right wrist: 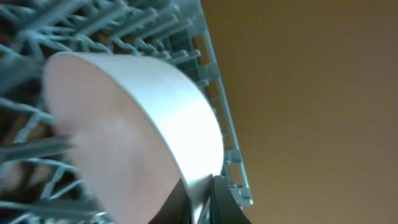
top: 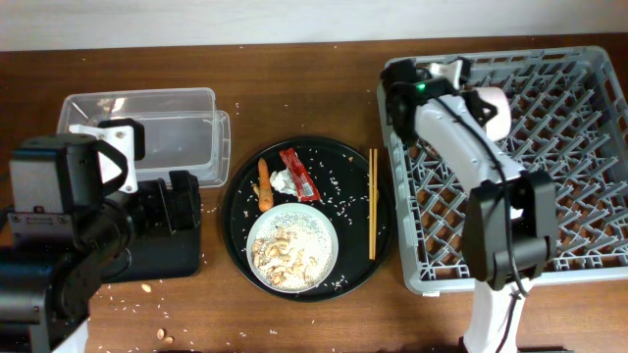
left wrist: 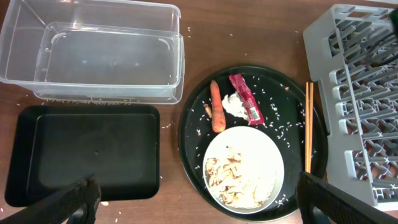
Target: Sort waste into correct bins and load items into the dishwasher rack
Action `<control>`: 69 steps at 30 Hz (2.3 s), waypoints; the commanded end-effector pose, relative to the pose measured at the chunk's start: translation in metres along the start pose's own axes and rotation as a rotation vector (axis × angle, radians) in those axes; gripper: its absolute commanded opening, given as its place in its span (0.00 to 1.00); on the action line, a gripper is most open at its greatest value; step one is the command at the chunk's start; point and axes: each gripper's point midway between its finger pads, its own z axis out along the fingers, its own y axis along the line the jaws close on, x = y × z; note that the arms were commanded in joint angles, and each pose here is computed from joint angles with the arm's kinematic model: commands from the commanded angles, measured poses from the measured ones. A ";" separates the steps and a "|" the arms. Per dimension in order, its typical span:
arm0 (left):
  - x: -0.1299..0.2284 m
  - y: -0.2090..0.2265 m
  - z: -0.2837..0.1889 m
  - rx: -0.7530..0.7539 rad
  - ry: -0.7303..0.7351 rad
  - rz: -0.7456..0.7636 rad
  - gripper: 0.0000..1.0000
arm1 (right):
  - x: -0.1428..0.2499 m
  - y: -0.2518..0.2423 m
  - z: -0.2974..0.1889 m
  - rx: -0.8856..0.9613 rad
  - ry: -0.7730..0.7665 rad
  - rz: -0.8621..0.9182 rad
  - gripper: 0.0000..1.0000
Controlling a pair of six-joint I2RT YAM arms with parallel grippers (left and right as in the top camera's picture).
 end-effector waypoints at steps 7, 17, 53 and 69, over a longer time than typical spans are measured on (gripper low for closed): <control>0.000 0.003 -0.004 -0.014 -0.013 -0.006 1.00 | -0.006 -0.004 -0.070 -0.173 -0.092 -0.011 0.67; 0.000 0.003 -0.004 -0.014 -0.013 -0.006 0.99 | 0.045 0.078 -0.213 -1.269 0.111 -0.098 0.37; 0.000 0.003 -0.004 -0.014 -0.013 -0.006 0.99 | 0.141 0.196 -0.188 -1.337 0.370 -0.245 0.04; 0.000 0.003 -0.004 -0.014 -0.013 -0.006 0.99 | -0.006 0.041 -0.115 -1.241 0.109 0.121 0.04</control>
